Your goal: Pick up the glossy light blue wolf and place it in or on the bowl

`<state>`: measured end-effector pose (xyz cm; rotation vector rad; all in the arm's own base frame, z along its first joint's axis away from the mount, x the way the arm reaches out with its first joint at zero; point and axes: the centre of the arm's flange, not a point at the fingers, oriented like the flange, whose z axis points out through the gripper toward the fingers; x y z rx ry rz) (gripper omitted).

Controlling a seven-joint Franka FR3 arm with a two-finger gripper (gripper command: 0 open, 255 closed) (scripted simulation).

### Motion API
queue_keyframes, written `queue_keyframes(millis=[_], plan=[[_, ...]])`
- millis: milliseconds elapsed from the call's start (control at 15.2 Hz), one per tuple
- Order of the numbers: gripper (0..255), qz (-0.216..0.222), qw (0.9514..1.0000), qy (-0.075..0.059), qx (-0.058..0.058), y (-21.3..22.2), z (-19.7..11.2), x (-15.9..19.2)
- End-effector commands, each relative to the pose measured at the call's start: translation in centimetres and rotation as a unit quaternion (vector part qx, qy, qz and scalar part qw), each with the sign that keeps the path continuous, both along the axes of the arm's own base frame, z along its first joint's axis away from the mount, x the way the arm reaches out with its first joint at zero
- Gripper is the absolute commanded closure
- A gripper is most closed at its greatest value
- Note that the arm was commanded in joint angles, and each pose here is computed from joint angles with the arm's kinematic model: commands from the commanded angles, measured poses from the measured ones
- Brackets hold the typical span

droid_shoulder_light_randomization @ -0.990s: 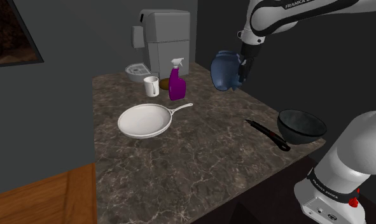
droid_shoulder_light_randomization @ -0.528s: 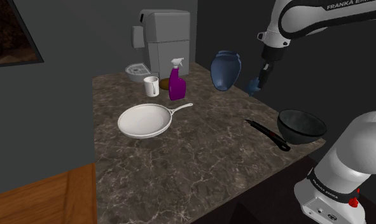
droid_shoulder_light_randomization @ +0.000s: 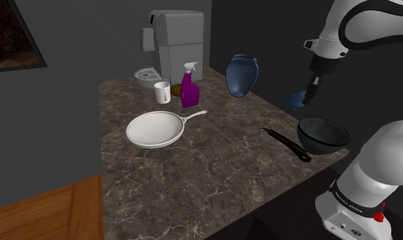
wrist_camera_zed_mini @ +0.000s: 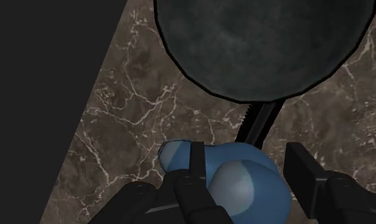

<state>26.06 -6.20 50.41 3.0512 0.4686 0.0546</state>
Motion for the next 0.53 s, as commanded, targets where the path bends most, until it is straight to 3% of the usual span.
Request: queue_keyframes(millis=[0,462], plan=[[255,0.000,1.0000,0.000,0.000,-0.3,0.2,-2.7],[255,0.000,1.0000,0.000,0.000,-1.1,0.3,-11.9]])
